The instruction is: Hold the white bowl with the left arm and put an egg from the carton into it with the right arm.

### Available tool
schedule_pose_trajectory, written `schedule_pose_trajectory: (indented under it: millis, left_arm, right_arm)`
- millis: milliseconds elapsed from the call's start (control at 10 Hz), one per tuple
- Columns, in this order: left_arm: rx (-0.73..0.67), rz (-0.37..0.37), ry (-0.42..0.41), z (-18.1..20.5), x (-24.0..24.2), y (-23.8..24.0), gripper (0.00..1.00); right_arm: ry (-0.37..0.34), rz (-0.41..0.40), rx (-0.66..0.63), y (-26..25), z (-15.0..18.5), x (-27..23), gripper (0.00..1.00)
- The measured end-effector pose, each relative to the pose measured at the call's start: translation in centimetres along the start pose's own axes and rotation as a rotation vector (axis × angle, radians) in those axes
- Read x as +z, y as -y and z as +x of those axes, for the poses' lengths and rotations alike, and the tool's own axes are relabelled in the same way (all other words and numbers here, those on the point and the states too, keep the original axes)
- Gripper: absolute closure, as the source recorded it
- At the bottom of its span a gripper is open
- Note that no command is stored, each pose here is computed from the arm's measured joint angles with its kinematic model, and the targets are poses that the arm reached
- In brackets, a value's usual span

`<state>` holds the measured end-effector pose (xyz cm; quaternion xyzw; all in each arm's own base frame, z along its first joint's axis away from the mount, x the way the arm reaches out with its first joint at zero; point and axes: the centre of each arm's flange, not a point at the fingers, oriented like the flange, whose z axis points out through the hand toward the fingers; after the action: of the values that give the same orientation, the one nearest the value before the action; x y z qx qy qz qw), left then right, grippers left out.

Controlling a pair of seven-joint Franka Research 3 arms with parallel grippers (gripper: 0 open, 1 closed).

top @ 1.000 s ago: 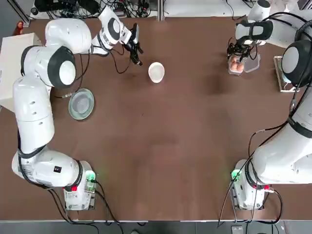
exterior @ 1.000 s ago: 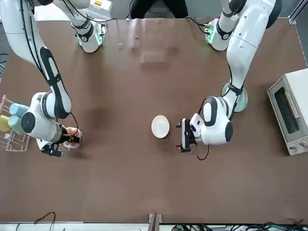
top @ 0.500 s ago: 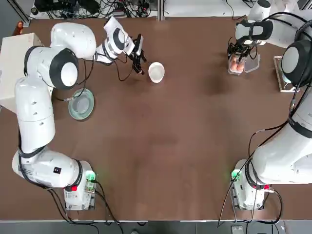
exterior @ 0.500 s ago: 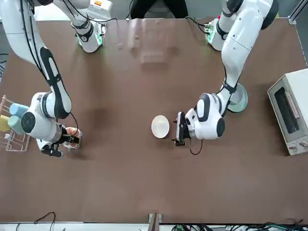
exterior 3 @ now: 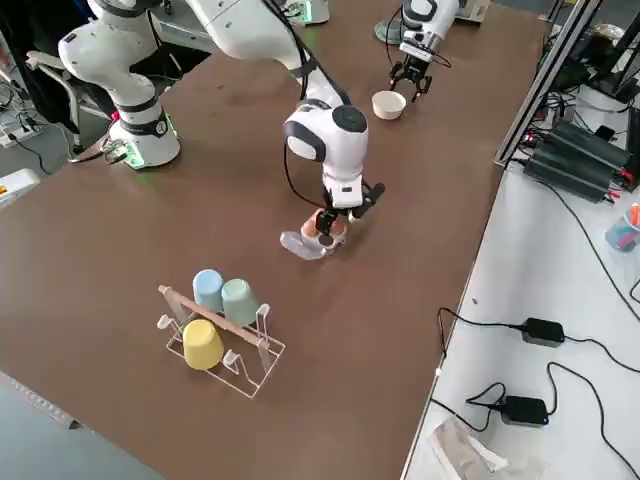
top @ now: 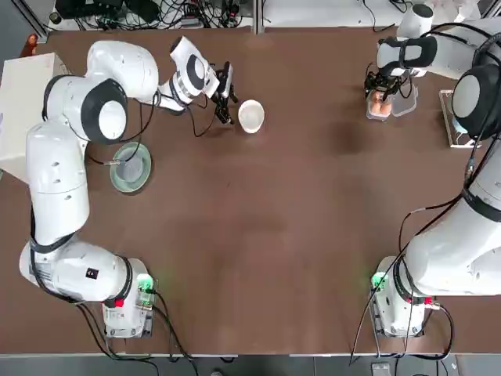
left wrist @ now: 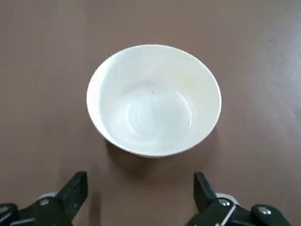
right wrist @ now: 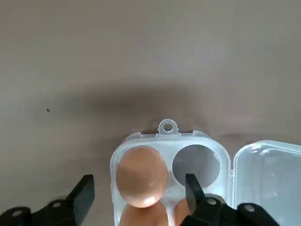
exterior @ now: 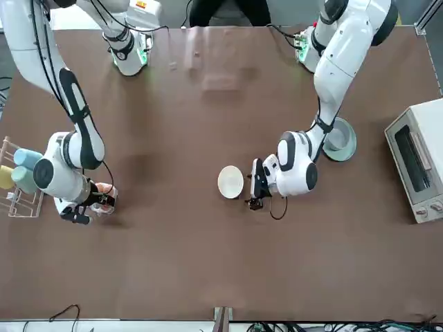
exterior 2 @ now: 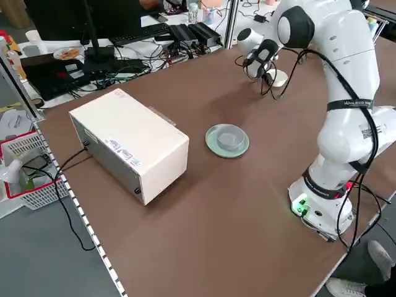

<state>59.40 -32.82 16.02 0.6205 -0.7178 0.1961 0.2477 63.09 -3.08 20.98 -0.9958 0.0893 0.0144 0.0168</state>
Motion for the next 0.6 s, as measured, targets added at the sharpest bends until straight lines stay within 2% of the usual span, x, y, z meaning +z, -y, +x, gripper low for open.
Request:
schedule_pose_trajectory:
  millis: [300,500,600]
  left_arm:
    - [0.000,0.008,-0.005,0.4,0.3,-0.1,0.00]
    - [0.001,0.012,-0.007,0.5,0.9,-0.3,0.00]
    - [0.001,0.011,-0.012,0.8,1.1,-0.4,0.00]
  right_arm:
    - [-0.002,0.000,0.000,0.0,0.0,0.0,0.20]
    - [-0.005,0.001,0.000,0.0,0.0,0.0,0.32]
    - [-0.008,0.001,0.000,0.0,0.1,-0.1,0.33]
